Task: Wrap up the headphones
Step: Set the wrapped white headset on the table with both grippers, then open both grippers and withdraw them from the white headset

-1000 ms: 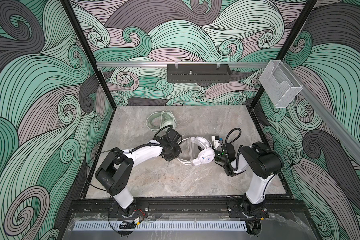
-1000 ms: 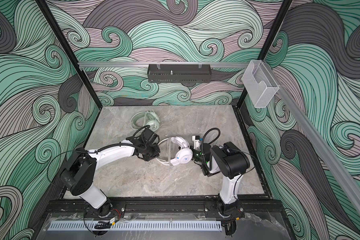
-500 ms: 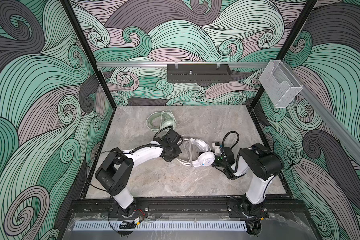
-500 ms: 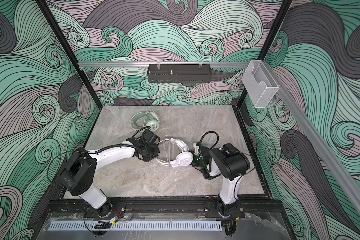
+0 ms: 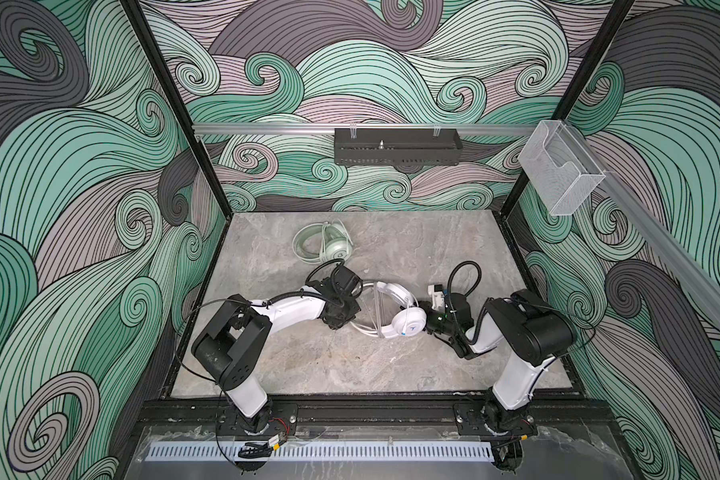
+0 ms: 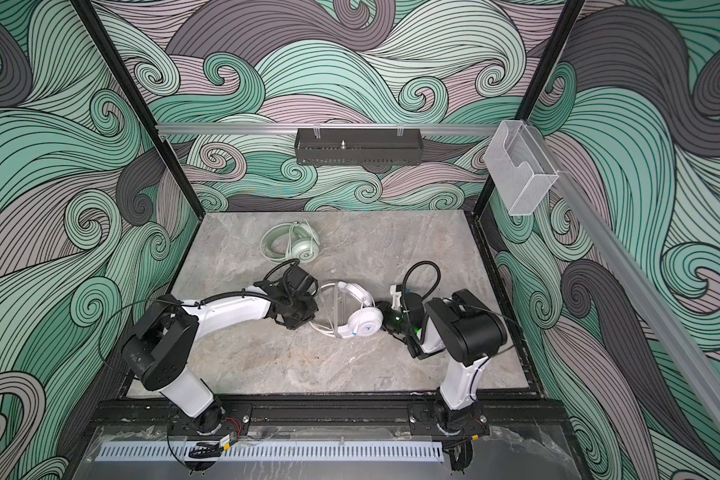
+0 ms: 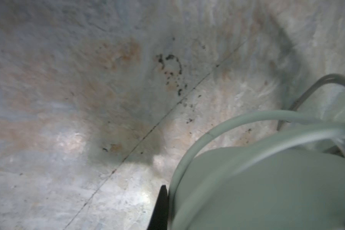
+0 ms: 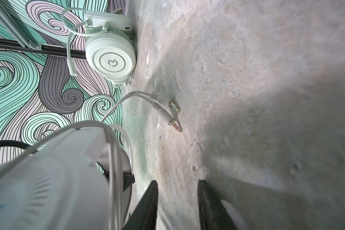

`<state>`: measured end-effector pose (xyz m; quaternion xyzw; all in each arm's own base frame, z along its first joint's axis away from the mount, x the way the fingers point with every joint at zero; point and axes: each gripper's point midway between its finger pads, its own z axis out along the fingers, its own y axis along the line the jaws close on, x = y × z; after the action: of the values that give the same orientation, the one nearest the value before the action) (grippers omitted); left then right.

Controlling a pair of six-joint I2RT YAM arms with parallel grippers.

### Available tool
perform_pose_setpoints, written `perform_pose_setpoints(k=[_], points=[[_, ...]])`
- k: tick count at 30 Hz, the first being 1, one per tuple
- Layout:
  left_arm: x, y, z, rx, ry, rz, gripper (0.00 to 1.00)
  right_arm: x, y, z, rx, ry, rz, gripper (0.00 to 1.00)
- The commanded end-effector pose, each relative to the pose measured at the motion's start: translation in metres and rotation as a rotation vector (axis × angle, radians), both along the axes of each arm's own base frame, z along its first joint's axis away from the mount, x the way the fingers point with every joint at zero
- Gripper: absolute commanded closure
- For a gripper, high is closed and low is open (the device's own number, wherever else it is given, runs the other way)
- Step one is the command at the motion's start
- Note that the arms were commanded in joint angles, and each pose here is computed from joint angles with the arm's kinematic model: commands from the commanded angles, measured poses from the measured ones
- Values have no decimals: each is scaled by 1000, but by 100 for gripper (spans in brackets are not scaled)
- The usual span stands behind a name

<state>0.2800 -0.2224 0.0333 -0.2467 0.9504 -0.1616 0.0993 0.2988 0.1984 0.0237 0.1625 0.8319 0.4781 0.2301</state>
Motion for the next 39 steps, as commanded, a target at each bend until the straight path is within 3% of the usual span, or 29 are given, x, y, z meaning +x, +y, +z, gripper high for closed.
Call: perform_pose_setpoints(k=[1, 11, 18, 25, 30, 35, 37, 39], points=[[36, 43, -1, 82, -91, 234, 100, -40, -19, -41, -153, 173, 46, 59], [32, 52, -3, 163, -80, 156, 100, -31, -56, -21, -353, 150, 22, 49], [23, 55, -1, 208, -33, 88, 100, 0, -71, 46, -596, 12, 127, 46], [14, 55, -2, 239, 7, 27, 81, 32, -68, 129, -753, -216, 169, 41], [14, 55, 6, 254, 6, -2, 59, 37, -58, 191, -842, -402, 178, 38], [11, 56, 12, 262, 12, -39, 36, 34, -47, 247, -863, -589, 151, 25], [10, 56, 16, 267, 8, -55, 32, 33, -47, 263, -856, -631, 129, 18], [11, 56, 22, 266, -5, -73, 29, 33, -47, 275, -854, -658, 116, 16]])
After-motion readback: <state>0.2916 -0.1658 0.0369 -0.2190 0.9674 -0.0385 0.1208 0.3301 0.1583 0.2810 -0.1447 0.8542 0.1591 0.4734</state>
